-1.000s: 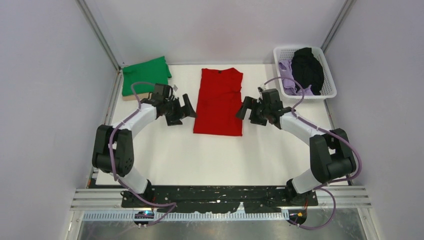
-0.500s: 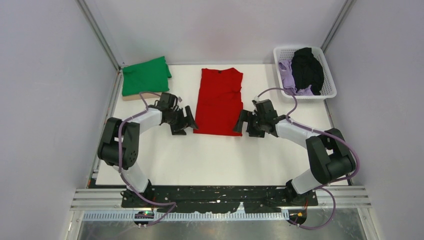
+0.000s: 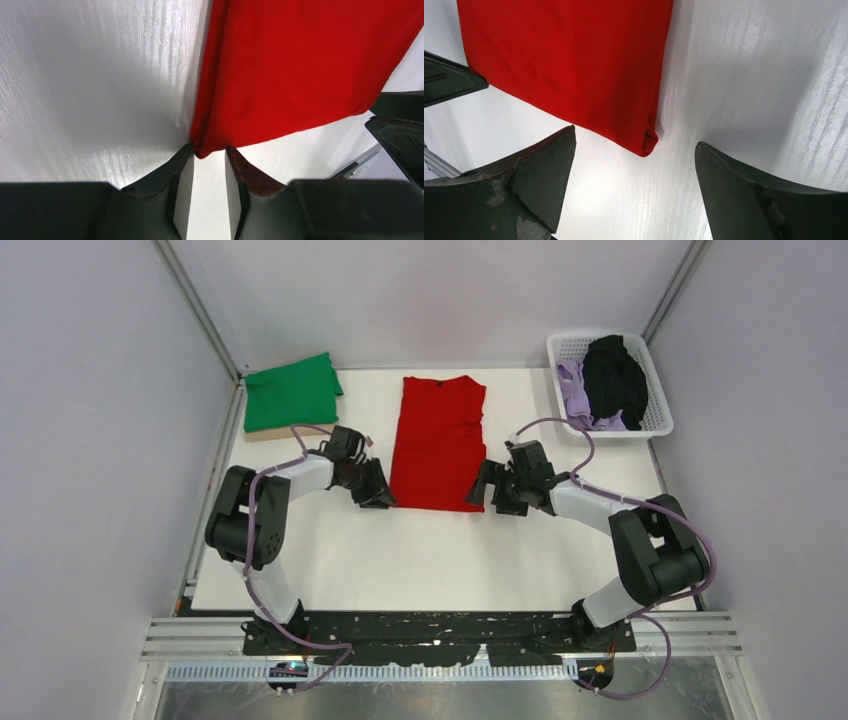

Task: Fold and stack the t-shirts
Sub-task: Grab one side of the 2/3 rectangular tshirt with both arms

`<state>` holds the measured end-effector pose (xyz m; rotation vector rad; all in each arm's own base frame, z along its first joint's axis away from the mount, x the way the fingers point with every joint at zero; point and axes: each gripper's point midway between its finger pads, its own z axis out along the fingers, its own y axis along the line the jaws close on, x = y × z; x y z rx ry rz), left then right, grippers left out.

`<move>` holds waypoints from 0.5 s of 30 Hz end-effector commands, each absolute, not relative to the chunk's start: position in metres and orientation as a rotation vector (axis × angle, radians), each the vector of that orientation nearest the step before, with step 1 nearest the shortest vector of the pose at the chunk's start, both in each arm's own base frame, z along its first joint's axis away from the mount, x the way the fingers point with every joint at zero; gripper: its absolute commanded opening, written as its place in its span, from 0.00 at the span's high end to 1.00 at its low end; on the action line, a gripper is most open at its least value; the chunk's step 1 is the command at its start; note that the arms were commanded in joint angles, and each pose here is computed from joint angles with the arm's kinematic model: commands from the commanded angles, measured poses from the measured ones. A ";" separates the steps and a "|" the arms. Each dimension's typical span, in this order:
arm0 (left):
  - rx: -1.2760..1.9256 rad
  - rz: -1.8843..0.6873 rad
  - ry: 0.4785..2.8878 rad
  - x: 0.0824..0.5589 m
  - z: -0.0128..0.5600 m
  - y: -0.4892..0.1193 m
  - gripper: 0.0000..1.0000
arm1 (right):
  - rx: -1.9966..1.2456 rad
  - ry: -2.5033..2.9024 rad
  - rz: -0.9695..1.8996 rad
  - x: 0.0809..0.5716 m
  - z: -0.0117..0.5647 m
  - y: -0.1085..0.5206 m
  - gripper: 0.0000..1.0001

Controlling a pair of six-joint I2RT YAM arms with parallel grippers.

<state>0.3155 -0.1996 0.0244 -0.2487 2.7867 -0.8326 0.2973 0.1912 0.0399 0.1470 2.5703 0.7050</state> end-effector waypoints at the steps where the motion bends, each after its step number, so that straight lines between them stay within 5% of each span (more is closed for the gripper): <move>1: -0.260 -0.772 2.797 0.322 0.013 -0.197 0.70 | 0.135 2.557 0.733 0.302 0.041 0.198 0.06; 5: -0.269 -0.754 2.803 0.326 0.011 -0.197 0.78 | 0.129 2.564 0.743 0.301 0.039 0.199 0.10; 9: -0.275 -0.749 2.813 0.329 0.009 -0.198 1.00 | 0.123 2.566 0.753 0.301 0.037 0.201 0.15; 15: -0.261 -0.755 2.792 0.326 0.011 -0.196 1.00 | 0.120 2.590 0.775 0.304 0.029 0.208 0.33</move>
